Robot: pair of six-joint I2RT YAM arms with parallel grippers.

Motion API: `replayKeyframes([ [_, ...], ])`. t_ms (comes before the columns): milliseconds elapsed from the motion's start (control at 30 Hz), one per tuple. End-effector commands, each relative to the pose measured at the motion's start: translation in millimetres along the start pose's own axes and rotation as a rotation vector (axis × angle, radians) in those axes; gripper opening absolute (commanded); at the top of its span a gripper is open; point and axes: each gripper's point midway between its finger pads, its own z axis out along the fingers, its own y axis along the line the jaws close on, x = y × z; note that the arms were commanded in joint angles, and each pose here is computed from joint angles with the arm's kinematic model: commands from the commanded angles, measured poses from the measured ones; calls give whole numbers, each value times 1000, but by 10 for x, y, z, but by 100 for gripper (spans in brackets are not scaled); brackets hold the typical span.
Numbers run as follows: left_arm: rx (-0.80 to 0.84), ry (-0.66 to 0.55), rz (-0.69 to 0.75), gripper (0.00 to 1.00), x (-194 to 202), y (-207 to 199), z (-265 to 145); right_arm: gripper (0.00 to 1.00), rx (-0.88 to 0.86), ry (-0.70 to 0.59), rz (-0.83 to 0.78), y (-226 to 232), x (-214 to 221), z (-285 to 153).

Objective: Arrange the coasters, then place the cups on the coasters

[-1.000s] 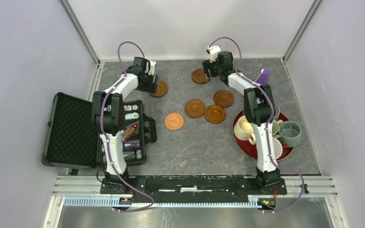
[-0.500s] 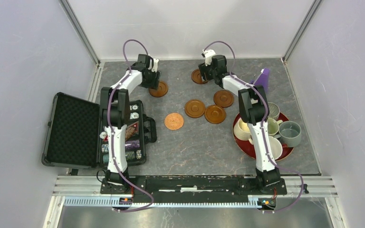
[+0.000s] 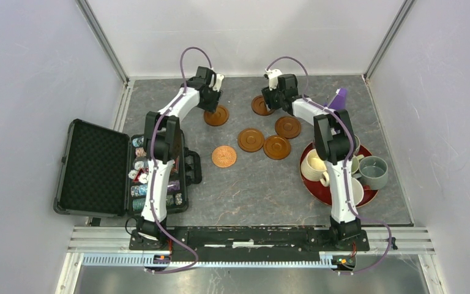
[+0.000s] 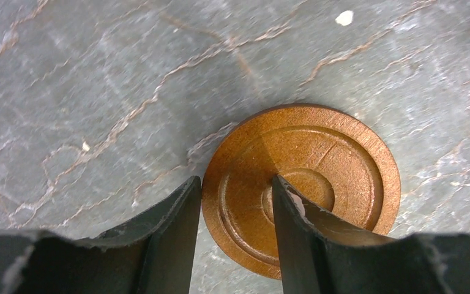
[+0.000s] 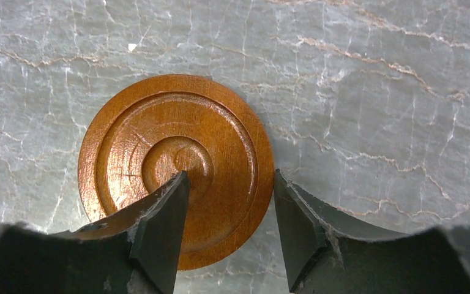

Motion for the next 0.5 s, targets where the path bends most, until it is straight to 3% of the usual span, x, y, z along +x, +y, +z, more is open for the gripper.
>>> replayKeyframes([
  [0, 3, 8, 138, 53, -101, -118, 32, 59, -41, 146, 8, 70, 411, -169],
  [233, 3, 27, 258, 53, -192, -277, 127, 58, -40, 162, 15, 41, 460, -237],
  [467, -5, -34, 398, 56, -403, -475, 177, 58, -31, 164, 12, -40, 474, -258],
])
